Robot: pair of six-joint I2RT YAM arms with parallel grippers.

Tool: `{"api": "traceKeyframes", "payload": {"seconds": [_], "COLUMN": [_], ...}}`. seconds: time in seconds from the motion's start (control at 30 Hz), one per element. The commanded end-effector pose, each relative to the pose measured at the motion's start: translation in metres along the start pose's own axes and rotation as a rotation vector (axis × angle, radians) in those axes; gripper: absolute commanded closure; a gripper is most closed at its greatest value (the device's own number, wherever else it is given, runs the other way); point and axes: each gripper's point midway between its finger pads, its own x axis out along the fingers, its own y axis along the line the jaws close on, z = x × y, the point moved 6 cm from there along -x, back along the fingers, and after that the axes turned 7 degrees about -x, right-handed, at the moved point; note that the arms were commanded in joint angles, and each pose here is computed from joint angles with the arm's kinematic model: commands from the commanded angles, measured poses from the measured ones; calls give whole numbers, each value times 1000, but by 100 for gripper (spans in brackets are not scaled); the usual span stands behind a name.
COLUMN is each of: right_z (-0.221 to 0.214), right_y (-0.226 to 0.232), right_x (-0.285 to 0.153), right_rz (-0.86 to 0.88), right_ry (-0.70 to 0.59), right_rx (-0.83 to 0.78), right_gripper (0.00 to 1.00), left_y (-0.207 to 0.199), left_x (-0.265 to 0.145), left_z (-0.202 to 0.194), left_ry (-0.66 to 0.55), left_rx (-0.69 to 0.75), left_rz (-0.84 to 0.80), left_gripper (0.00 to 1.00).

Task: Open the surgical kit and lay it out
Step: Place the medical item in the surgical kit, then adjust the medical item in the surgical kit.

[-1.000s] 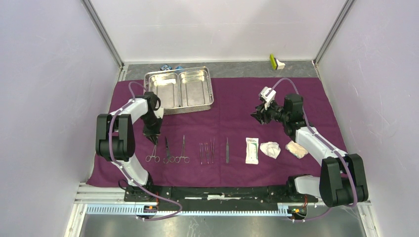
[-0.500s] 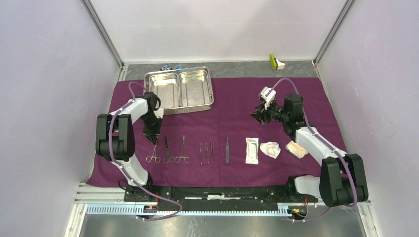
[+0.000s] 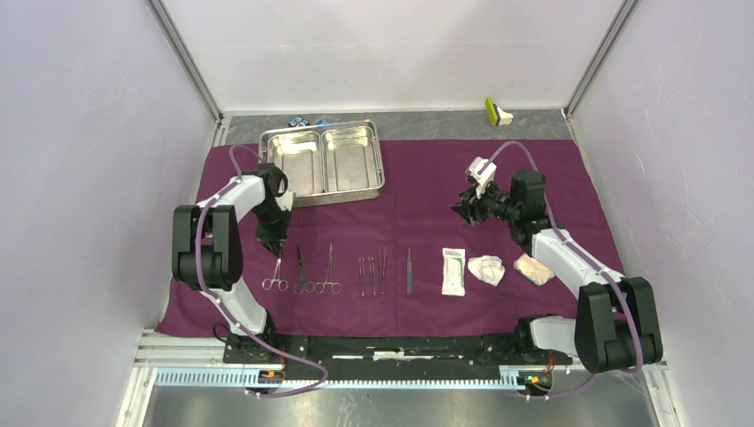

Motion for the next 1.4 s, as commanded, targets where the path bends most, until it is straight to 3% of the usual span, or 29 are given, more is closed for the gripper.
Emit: {"api": "traceKeyframes", "payload": {"seconds": [0.0,0.47,0.83,1.17,1.37], "right_z": [7,6,6,8,8], "right_y": [-1,-1,-1,-1,-1], "right_x": [-1,0,0,0,-1], "right_rz": [-2,-1,0,-1,-5], "right_ry": [-28,-27,-28,-30,-32], "right_rx": [-33,-32,-32,-35,-39], "right_gripper": [50,50,50,50,50], "left_y": [1,-1,-5,-29,-45], "left_x": [-10,-4,-26,-37,-28], "left_z": [11,3,-3,-8,-7], "left_ry": [-48,-12,-99,-191,-163], "left_rx": [-3,4,59,195,218], "left_rz": [-7,-27,-65,-78,-88], "left_gripper": [86,82,71,69,69]}}
